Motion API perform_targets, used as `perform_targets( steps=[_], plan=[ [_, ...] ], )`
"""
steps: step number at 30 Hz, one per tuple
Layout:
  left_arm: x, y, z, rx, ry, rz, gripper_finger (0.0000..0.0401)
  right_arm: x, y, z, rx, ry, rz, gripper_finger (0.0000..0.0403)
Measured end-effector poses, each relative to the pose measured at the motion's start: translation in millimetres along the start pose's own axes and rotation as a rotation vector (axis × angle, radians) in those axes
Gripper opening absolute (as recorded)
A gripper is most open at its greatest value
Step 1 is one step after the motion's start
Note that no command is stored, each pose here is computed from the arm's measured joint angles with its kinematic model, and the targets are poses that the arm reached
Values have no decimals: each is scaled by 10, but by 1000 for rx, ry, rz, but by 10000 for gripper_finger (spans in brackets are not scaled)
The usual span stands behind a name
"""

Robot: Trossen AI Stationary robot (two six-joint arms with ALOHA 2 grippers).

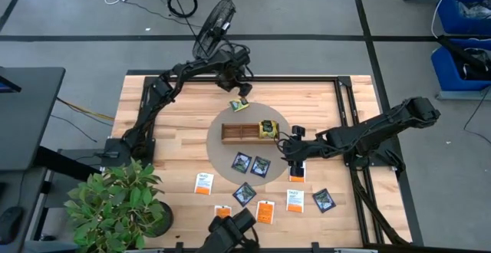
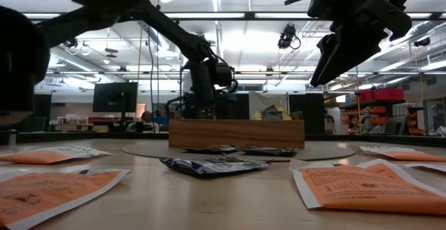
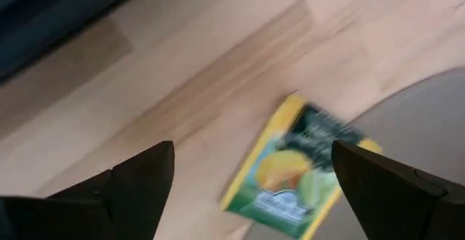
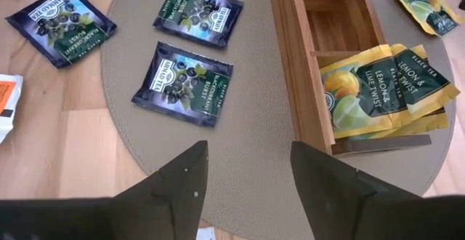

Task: Pick & Place Tea
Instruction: Put the yellow tea bag into the right section of the wooden organizer

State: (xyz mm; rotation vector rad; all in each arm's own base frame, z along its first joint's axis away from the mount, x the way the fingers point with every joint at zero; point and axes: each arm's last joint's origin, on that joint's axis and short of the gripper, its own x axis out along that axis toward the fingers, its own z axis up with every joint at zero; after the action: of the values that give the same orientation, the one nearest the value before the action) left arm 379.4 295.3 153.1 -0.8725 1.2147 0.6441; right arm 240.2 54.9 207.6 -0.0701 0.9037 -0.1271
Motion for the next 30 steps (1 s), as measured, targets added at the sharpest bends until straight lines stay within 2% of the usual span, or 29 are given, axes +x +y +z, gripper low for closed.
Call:
perform_targets(
  steps=[3, 15, 22, 30],
  plan=[
    [31, -13, -3, -40, 26, -59, 374, 0, 0, 0, 0, 0, 0, 205],
    [136, -21, 22, -182, 58, -141, 374, 0, -1, -6, -6, 8, 1, 205],
    [138, -8, -16, -146, 93, -126, 373, 0, 6, -10, -15, 15, 23, 205],
    [113, 35, -131, -44, 184, -45, 373, 0, 5, -13, -16, 17, 23, 205]
  ],
)
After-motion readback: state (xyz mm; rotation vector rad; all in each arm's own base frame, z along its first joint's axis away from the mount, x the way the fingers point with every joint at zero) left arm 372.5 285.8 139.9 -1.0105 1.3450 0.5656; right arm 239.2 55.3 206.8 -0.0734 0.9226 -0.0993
